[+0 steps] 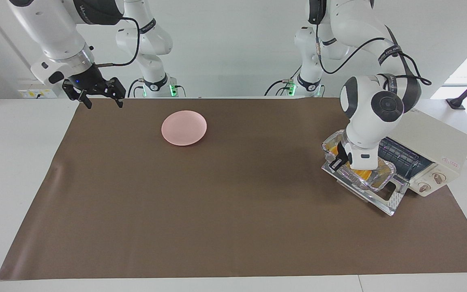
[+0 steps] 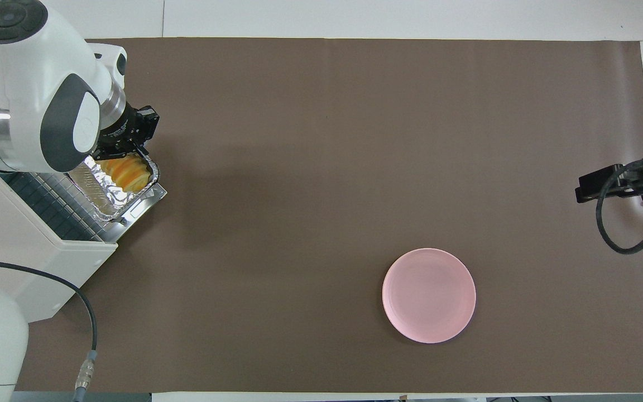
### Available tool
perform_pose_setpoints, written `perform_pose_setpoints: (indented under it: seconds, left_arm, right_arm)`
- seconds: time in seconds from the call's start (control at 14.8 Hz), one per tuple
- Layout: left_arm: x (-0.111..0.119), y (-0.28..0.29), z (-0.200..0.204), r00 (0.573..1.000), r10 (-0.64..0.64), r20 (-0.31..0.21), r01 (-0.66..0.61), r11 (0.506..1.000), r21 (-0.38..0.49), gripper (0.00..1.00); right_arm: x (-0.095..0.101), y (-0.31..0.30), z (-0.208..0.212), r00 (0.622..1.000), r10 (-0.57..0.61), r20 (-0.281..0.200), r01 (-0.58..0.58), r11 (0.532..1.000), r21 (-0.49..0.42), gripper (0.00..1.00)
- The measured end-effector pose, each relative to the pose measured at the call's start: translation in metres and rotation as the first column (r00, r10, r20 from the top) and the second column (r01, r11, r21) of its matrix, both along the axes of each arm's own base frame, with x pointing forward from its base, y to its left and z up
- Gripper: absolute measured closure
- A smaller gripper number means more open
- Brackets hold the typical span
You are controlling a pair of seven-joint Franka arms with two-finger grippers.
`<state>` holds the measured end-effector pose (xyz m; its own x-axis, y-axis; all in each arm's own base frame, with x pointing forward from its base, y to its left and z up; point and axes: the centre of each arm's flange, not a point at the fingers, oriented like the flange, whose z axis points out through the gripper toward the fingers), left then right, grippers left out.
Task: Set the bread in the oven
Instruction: 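Push the foil tray into the oven with the left gripper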
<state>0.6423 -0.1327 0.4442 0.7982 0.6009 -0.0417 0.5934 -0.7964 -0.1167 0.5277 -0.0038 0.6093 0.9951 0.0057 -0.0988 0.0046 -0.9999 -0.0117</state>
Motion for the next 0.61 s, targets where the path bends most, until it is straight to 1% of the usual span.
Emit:
perform_pose_setpoints:
  seconds: [0.2, 0.47, 0.61]
  left_arm:
    - [0.010, 0.037, -0.005, 0.998, 0.056, 0.036, -0.056, 0.998, -0.001, 0.98]
    - [0.013, 0.087, -0.017, 0.991, 0.132, 0.026, -0.132, 0.991, 0.002, 0.98]
    - [0.012, 0.102, -0.021, 0.988, 0.155, 0.018, -0.155, 0.988, 0.004, 0.98]
  right_arm:
    - [0.000, 0.000, 0.000, 1.000, 0.000, 0.000, 0.000, 1.000, 0.000, 0.00]
    - [0.000, 0.000, 0.000, 1.000, 0.000, 0.000, 0.000, 1.000, 0.000, 0.00]
    - [0.000, 0.000, 0.000, 1.000, 0.000, -0.001, 0.000, 1.000, 0.000, 0.00]
